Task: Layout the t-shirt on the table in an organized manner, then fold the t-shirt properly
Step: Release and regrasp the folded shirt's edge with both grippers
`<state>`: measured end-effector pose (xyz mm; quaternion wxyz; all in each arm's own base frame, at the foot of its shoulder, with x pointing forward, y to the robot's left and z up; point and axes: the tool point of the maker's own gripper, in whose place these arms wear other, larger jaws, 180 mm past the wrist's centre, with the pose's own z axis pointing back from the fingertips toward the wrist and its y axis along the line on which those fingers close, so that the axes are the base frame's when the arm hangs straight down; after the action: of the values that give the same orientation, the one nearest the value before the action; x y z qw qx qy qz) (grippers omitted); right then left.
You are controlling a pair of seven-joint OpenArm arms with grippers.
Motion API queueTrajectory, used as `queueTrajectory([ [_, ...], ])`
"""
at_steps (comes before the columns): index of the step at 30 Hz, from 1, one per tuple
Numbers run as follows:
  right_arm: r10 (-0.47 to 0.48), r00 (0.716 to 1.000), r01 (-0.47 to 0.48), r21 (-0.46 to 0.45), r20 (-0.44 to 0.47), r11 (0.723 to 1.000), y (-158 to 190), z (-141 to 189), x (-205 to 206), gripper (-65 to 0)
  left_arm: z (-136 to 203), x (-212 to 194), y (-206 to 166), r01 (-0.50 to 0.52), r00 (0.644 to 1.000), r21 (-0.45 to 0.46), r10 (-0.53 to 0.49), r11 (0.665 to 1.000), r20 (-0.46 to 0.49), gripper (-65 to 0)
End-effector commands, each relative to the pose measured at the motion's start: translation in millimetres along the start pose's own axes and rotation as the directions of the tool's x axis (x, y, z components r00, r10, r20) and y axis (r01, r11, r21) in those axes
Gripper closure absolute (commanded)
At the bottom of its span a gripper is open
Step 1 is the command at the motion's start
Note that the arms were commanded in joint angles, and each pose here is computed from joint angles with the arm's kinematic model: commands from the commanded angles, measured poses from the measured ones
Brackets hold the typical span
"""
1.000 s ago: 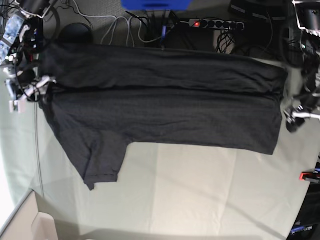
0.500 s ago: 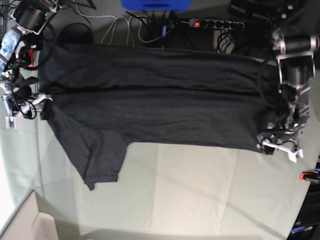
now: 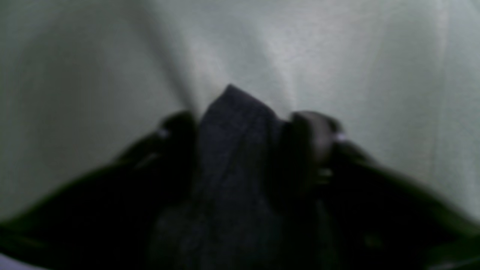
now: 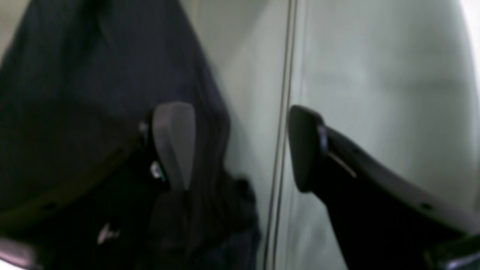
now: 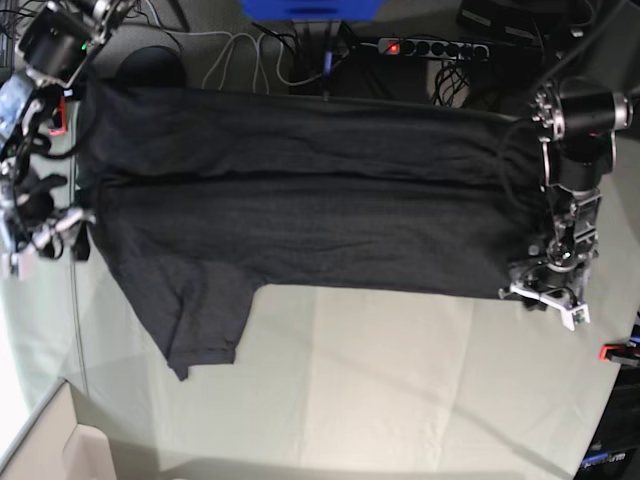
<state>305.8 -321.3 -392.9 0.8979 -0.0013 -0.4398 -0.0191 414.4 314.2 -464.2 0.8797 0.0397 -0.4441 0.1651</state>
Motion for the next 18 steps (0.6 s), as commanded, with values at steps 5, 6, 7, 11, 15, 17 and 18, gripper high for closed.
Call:
queueTrajectory([
  [5, 0.006, 0.999, -0.009, 0.075, 0.044, 0.997, 19, -26, 29, -40.0, -2, 16, 0, -0.003, 1.000, -0.007, 0.003, 1.000, 0.025, -0.9],
  [6, -0.003, 0.999, 0.000, 0.089, 0.033, 0.996, 21, -33, 30, -40.0, -2, 16, 0, -0.003, 1.000, -0.007, 0.003, 1.000, 0.025, 0.0],
  [7, -0.010, 1.000, 0.008, 0.101, 0.016, 0.995, 21, -39, 28, -40.0, -2, 17, 0, 0.000, 1.000, -0.007, 0.000, 1.000, 0.026, 0.0],
  [11, -0.085, 0.995, 0.093, 0.140, -0.057, 0.986, 22, -64, 16, -40.0, -1, 18, 3, -0.001, 1.000, -0.003, 0.001, 1.000, 0.028, 0.0],
  [15, -0.161, 0.985, 0.170, 0.150, -0.067, 0.974, 16, -78, 9, -40.0, -1, 18, 4, -0.002, 1.000, -0.001, 0.002, 1.000, 0.024, 0.0],
  [17, -0.186, 0.980, 0.194, 0.149, -0.065, 0.970, 14, -79, 2, -40.0, -1, 18, 4, -0.002, 1.000, -0.001, 0.002, 1.000, 0.024, 0.0],
  [18, -0.193, 0.979, 0.201, 0.150, -0.066, 0.968, 15, -80, -1, -40.0, -1, 18, 4, -0.002, 1.000, -0.001, 0.002, 1.000, 0.026, 0.0],
])
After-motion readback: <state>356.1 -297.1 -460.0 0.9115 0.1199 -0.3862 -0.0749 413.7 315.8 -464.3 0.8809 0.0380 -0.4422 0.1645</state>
